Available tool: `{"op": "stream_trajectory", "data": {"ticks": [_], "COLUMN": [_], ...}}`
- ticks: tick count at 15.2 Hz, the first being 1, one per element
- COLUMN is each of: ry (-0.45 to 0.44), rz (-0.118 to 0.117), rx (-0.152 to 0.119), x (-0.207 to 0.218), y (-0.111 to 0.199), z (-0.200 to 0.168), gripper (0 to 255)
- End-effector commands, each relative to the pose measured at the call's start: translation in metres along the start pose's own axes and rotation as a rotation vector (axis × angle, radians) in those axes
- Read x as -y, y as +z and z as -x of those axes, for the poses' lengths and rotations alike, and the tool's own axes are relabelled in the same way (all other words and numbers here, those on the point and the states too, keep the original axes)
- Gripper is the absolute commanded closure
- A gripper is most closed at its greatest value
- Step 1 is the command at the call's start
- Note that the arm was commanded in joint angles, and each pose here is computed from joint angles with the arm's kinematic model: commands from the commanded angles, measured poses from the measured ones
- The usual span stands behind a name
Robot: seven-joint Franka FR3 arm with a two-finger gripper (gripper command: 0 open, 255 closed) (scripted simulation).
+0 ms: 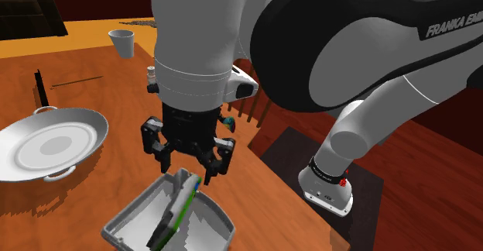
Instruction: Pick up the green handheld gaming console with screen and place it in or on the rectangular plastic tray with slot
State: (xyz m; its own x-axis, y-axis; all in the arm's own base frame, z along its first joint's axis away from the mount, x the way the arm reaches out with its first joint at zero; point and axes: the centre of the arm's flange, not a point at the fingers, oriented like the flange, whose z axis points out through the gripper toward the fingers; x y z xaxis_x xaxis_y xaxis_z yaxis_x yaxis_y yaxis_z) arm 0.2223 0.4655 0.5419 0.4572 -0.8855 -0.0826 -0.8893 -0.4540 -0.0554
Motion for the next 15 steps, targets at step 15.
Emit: {"op": "stream_trajectory", "data": {"ticks": [15], "ry": [0.0], "rz": [0.0], "rx": [0.0], "x": [0.0], "y": [-0.05], "z": [0.0], "gripper": [0]}}
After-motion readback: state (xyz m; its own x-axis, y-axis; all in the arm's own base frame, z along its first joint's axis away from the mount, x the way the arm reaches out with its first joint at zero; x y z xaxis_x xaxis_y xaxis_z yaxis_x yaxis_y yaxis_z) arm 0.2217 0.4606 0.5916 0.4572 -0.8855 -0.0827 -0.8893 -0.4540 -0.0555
